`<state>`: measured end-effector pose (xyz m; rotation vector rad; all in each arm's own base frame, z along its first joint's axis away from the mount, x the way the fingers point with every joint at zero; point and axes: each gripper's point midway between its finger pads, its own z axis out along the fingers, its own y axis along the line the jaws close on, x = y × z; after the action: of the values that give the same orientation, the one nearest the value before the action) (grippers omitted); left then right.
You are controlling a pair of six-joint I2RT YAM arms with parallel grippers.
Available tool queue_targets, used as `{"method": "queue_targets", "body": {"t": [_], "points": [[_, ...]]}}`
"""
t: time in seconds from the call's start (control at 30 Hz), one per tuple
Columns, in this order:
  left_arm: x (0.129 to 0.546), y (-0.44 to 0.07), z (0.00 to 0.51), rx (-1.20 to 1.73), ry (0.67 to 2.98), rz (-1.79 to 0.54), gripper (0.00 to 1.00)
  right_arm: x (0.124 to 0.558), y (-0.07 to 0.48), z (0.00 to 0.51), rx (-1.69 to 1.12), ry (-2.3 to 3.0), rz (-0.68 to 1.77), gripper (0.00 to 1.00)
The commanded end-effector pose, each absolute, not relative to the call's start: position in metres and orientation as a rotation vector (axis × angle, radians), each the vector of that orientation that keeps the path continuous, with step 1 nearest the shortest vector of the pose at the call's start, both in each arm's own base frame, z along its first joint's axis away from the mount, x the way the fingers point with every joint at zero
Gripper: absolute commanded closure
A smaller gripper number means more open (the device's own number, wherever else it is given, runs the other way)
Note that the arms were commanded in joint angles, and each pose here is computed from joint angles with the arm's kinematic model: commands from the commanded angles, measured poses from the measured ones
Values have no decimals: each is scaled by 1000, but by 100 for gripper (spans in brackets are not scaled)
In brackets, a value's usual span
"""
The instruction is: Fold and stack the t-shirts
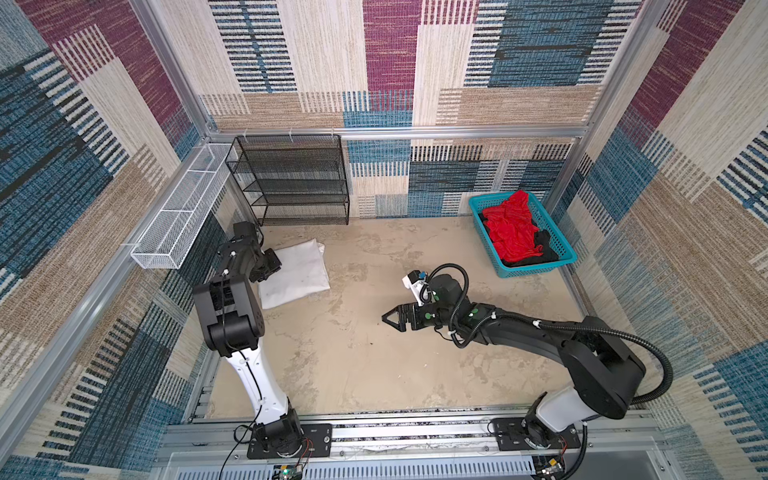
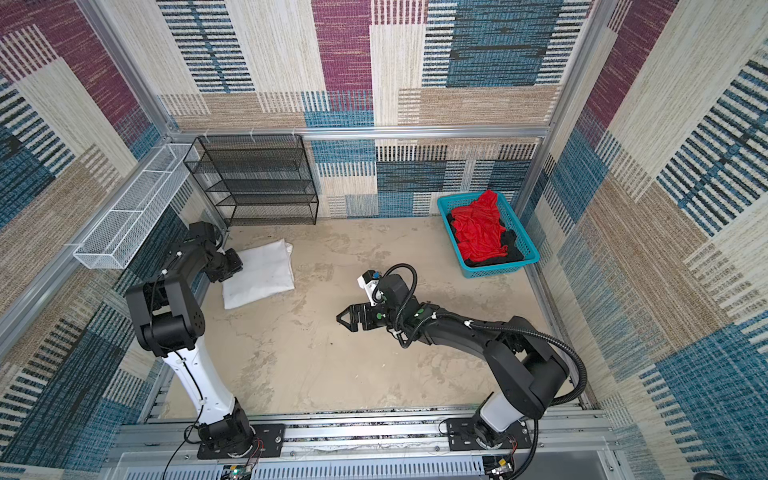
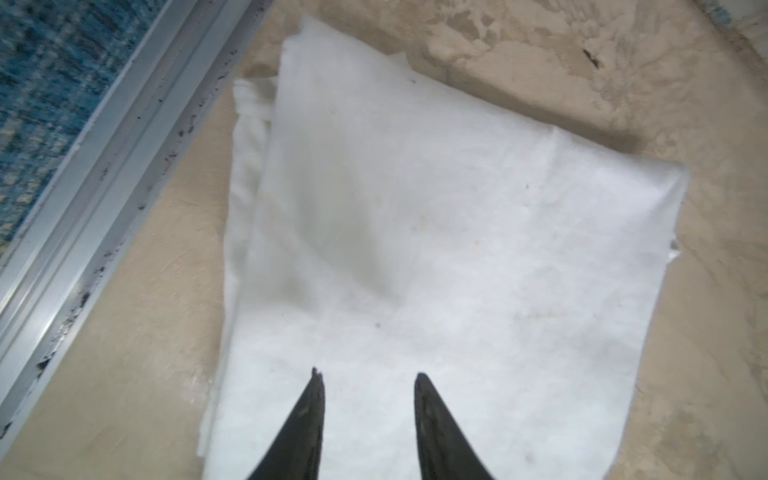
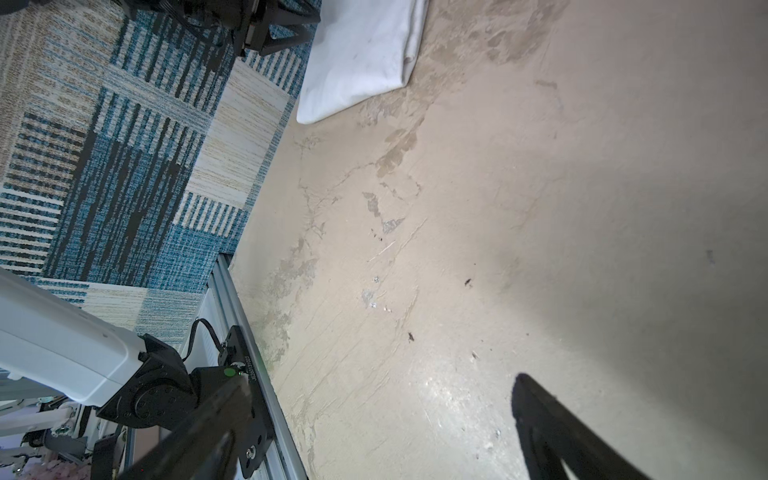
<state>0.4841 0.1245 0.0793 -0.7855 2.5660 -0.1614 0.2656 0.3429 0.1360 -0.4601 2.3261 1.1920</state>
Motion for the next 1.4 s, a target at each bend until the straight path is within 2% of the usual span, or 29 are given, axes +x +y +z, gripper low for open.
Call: {"method": "queue_targets", "body": {"t": [0.0, 0.17, 0.37, 0.47, 0.7, 0.77, 0.8, 0.97, 1.1, 1.23, 1.37], "points": [[489, 103, 88, -741, 2550, -236, 61, 267, 343, 142, -453, 2297, 1194, 1], [489, 48, 108, -567, 2565, -274, 58, 265, 342, 146, -445, 2283, 1215, 1], [464, -23, 126, -392, 2536, -371, 50, 262, 337, 148, -435, 2275, 1204, 1], [443, -62, 132, -307, 2515, -443, 38, 261, 333, 144, -433, 2288, 1183, 1], [385, -119, 149, -187, 2432, -570, 21, 267, 315, 141, -387, 2296, 1079, 1], [371, -129, 152, -152, 2415, -618, 11, 274, 303, 141, -355, 2293, 1019, 1], [362, -133, 154, -123, 2411, -626, 0, 280, 293, 141, -327, 2292, 969, 1], [322, -103, 151, -95, 2396, -407, 0, 315, 213, 146, -114, 2227, 705, 1], [296, -45, 161, -236, 2317, -83, 0, 330, 139, 174, 54, 2055, 486, 1], [268, 12, 167, -416, 2203, 217, 0, 324, 82, 205, 155, 1855, 227, 1], [258, 33, 161, -435, 2119, 342, 0, 307, 38, 215, 248, 1734, 47, 1]]}}
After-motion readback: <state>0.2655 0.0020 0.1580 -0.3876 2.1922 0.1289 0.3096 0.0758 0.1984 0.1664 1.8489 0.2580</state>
